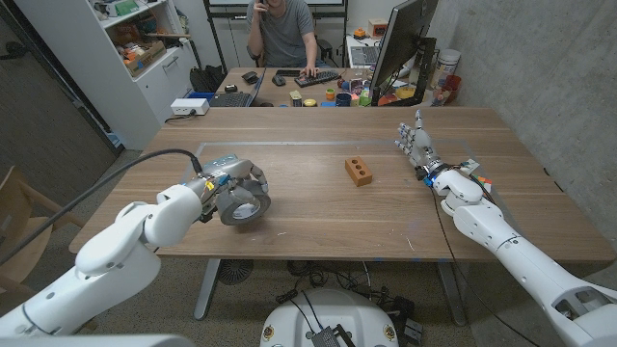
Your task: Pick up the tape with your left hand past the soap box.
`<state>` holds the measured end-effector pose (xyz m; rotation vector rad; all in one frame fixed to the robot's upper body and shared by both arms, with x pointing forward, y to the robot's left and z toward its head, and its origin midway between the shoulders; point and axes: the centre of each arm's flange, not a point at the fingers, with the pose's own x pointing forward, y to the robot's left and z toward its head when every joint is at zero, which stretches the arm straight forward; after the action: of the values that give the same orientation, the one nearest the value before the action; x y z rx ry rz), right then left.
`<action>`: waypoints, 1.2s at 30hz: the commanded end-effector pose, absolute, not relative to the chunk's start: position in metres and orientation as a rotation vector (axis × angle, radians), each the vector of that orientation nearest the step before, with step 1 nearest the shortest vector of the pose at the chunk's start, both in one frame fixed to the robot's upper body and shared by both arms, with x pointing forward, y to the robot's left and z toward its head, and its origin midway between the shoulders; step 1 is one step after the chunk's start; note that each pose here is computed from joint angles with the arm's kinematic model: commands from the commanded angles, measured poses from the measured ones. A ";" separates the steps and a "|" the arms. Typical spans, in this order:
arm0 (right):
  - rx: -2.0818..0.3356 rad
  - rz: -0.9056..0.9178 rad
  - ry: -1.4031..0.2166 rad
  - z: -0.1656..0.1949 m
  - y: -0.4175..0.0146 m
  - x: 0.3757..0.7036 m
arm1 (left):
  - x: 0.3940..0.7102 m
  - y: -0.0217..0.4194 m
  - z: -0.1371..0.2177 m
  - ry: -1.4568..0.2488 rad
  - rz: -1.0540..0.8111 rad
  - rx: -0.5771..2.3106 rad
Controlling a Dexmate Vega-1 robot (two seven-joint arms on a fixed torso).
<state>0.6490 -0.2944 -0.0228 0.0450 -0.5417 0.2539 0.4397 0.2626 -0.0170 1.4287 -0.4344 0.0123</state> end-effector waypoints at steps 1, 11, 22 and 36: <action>0.039 0.242 -0.543 -0.022 -0.300 0.647 | 0.430 0.268 -0.023 -0.523 0.138 1.286; 0.038 0.241 -0.539 -0.021 -0.301 0.647 | 0.429 0.285 0.006 -0.558 0.241 1.234; 0.049 0.246 -0.555 -0.020 -0.299 0.643 | 0.424 0.325 0.094 -0.696 0.524 1.169; 0.026 0.253 -0.601 -0.005 -0.302 0.642 | 0.414 0.317 0.230 -0.992 0.658 1.188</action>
<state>0.6425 -0.3002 -0.0153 0.0411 -0.5675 0.2533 0.4280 0.3221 0.1297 1.1845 -0.7868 0.5401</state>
